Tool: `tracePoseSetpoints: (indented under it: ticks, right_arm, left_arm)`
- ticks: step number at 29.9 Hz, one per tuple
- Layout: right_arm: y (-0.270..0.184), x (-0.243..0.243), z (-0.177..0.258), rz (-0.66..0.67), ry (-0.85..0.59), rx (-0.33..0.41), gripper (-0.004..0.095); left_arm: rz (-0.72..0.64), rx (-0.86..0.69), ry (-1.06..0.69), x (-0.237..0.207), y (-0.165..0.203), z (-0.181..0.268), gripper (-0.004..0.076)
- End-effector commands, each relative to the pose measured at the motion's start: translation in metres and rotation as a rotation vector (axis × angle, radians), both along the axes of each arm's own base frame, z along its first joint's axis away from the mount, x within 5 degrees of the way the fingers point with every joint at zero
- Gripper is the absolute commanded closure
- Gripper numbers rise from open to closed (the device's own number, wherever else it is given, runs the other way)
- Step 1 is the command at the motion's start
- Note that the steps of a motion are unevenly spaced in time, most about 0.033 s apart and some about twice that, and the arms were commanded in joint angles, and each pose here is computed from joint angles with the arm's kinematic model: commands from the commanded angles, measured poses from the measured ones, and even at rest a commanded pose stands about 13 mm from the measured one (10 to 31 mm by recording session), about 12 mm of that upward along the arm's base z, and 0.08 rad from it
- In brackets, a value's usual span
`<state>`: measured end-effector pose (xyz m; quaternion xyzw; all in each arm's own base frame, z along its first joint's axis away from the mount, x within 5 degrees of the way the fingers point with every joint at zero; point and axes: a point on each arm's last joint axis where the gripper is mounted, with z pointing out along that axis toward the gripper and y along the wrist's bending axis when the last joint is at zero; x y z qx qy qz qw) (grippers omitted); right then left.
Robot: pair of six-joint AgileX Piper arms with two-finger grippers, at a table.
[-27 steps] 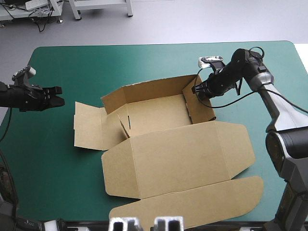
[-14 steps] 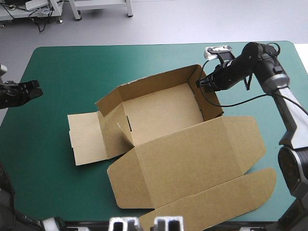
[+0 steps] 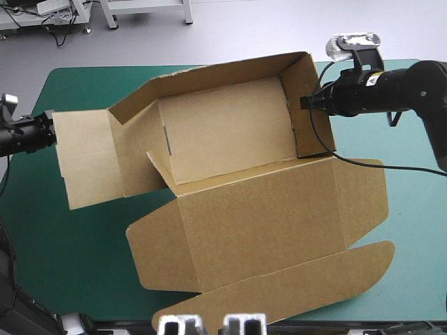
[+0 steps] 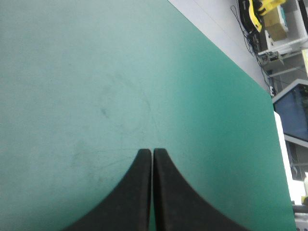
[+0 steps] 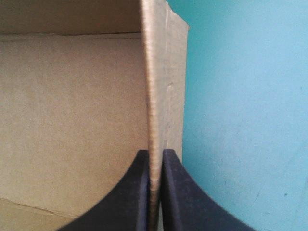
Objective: Fold the box
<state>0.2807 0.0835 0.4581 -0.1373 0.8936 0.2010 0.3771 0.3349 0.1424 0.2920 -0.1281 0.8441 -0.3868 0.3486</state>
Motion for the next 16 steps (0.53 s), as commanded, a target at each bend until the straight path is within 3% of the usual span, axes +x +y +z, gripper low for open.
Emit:
tracePoseSetpoints:
  ticks: [1,16]
  right_arm:
    - [-0.005,-0.031,0.045,-0.054,-0.191,0.133,0.0921]
    - [-0.009,-0.031,0.059,-0.112,-0.314,0.192,0.0921]
  left_arm:
    - [-0.139,-0.064,-0.107,0.001,-0.034,0.033,0.0709]
    - [-0.291,-0.102,-0.234,-0.004,-0.101,0.074,0.0709]
